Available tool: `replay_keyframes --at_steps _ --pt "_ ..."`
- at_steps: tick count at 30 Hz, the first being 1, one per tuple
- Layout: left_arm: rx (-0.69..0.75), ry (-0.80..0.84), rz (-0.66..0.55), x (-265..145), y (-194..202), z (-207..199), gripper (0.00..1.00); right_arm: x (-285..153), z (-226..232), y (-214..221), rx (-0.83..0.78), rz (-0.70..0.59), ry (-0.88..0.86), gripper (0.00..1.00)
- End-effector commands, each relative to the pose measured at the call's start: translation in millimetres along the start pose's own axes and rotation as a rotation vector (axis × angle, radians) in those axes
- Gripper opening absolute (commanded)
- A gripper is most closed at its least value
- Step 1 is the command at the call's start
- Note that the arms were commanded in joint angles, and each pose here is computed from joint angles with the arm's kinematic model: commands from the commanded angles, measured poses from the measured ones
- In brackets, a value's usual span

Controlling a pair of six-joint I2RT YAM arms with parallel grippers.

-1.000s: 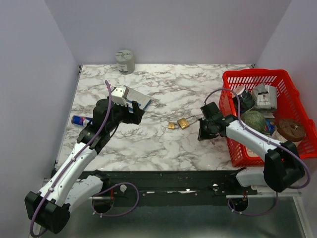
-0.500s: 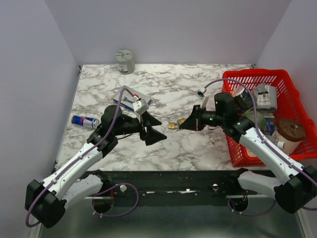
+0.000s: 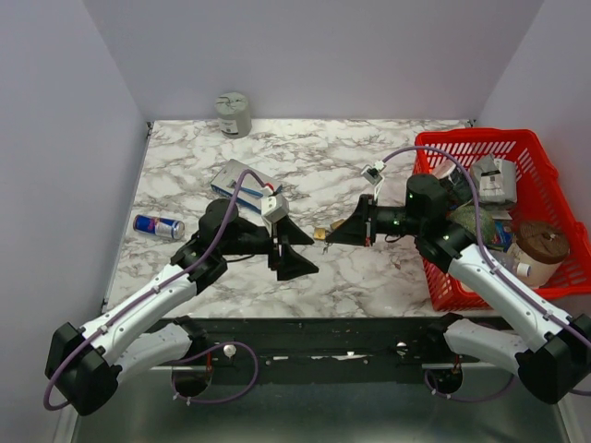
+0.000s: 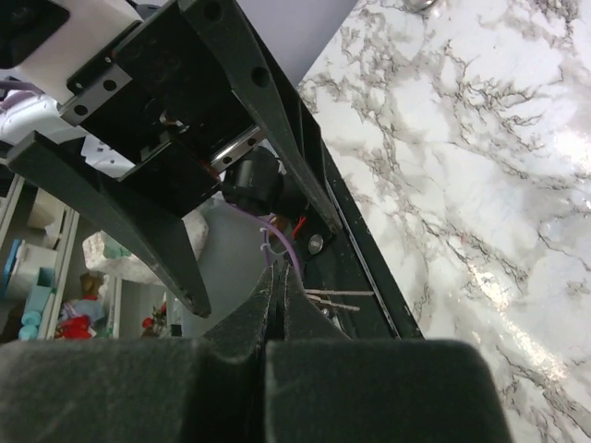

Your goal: Unlock with the key

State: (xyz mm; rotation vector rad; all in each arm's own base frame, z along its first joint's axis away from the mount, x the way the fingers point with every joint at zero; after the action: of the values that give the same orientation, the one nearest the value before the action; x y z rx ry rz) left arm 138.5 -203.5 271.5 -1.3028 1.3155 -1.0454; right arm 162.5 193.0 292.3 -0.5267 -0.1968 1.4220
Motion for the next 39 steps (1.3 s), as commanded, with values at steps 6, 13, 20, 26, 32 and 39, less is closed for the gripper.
replay_keyframes --at_steps 6,13,20,26,32,39 --pt "0.017 0.011 -0.005 11 2 -1 0.85 4 14 2 -0.008 0.004 -0.091 0.01" --pt "0.014 0.025 -0.013 17 3 -6 0.76 9 15 2 0.001 0.011 -0.100 0.01" --pt "0.022 0.008 -0.036 20 -1 -4 0.64 13 15 2 0.010 0.020 -0.103 0.01" --pt "0.021 -0.014 -0.022 19 2 -3 0.26 14 11 3 0.020 0.014 -0.088 0.01" --pt "0.034 -0.012 0.004 16 7 -6 0.09 14 10 3 0.025 0.002 -0.068 0.01" --pt "0.059 0.004 0.015 14 9 -10 0.00 12 5 5 0.012 -0.008 -0.026 0.01"
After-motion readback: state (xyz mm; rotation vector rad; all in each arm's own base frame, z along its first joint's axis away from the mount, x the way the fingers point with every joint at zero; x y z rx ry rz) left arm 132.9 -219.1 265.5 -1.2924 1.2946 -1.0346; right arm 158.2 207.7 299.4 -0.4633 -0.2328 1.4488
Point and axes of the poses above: each gripper's point midway between its finger pads, its own x axis out along the fingers, its own z axis along the line the jaws close on, y = z × x, the point moved 9 cm from there along -x, back along the fingers, and after that the axes turned 13 degrees about x, right-handed, at the moved point
